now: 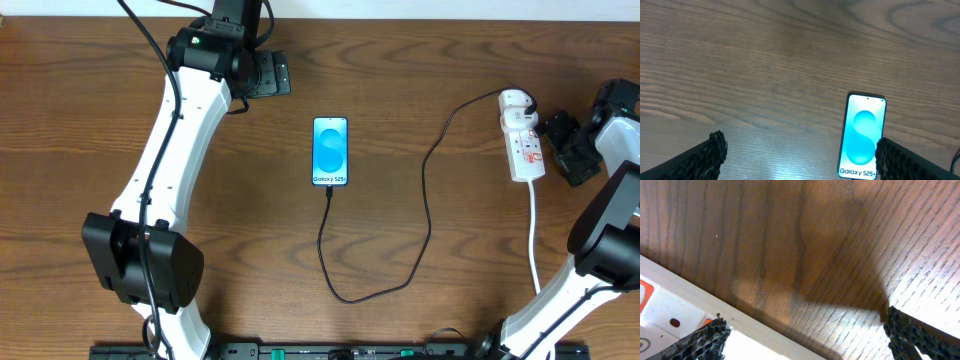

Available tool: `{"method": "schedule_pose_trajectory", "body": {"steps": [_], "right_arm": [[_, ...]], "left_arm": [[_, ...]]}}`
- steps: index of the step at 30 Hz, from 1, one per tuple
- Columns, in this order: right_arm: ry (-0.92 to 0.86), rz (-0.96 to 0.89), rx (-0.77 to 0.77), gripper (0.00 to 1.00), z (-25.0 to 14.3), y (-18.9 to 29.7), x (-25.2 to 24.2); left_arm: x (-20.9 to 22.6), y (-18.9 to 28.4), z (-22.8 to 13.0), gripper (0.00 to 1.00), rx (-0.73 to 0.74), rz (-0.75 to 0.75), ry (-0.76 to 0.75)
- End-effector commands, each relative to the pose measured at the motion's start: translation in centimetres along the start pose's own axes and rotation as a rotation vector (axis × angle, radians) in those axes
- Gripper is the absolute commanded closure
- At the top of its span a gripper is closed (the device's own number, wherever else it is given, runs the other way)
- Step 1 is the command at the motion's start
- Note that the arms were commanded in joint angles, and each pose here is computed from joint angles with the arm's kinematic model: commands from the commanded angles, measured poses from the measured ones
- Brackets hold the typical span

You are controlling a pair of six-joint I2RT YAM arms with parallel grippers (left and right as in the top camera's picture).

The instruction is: Plug charger to phone and switch on socket

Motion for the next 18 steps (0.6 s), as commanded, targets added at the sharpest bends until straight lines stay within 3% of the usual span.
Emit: {"method": "schedule_pose_trajectory", "body": {"steps": [1,18], "right_arm": [[0.027,-0.003,0.038,0.01,-1.2,-0.9,0.7],[0.078,0.016,0.044,0.01,-2.0,-0.9,2.1]], "left_arm": [[0.2,-0.2,-0.1,0.04,0.002,0.016,0.0],[0.2,-0.2,-0.1,0.04,0.002,0.016,0.0]]}}
Point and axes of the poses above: each gripper's point midway between its finger pads, its own y axis back along the fingers, its own x axis along the line the jaws close on, z = x × y, the point moved 4 cm from there along y, back along the fingers, and after that the axes turned 8 degrees about y, right-handed, at the moved point
